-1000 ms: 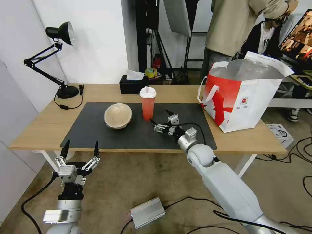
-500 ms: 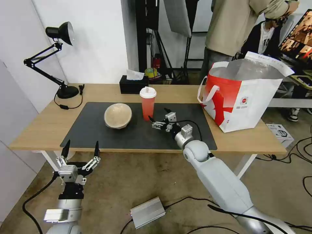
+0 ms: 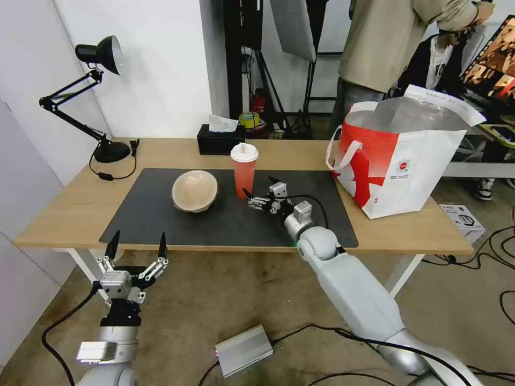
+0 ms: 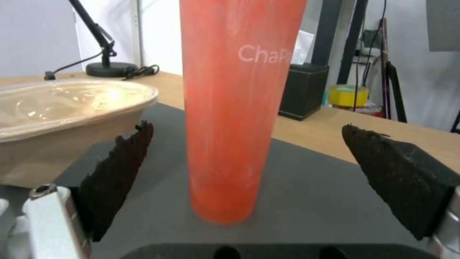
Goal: Pick up the trash from the table and place it into the takeout bag.
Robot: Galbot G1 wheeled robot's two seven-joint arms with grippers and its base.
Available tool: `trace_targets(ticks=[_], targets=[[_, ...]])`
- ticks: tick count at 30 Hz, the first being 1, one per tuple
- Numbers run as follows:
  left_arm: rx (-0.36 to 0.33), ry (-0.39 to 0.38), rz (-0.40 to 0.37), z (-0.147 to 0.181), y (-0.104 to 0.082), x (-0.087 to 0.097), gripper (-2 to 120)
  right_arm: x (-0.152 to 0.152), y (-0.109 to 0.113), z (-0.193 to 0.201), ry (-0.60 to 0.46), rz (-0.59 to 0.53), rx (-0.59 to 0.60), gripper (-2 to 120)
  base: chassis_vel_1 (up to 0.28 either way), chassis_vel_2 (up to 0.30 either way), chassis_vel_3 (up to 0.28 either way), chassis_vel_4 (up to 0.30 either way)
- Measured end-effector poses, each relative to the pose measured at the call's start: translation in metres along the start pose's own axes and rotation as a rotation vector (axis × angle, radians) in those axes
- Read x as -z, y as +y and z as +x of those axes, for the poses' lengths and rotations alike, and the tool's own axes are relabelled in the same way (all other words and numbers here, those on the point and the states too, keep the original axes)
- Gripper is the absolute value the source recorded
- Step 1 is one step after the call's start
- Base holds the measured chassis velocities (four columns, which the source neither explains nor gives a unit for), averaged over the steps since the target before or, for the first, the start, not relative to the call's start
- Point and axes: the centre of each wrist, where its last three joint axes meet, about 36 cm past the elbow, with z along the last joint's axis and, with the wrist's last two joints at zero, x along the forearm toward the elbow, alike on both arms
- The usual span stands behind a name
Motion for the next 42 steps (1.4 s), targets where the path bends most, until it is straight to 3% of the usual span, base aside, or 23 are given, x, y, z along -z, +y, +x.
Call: trace_targets(ticks=[42], targets=[[0.001, 0.014, 0.008, -0.001, 0.009, -0.014, 100, -0.009, 0.005, -0.050, 0.034, 0.003, 0.018, 100, 0.000, 0.000, 0.000, 0.000]])
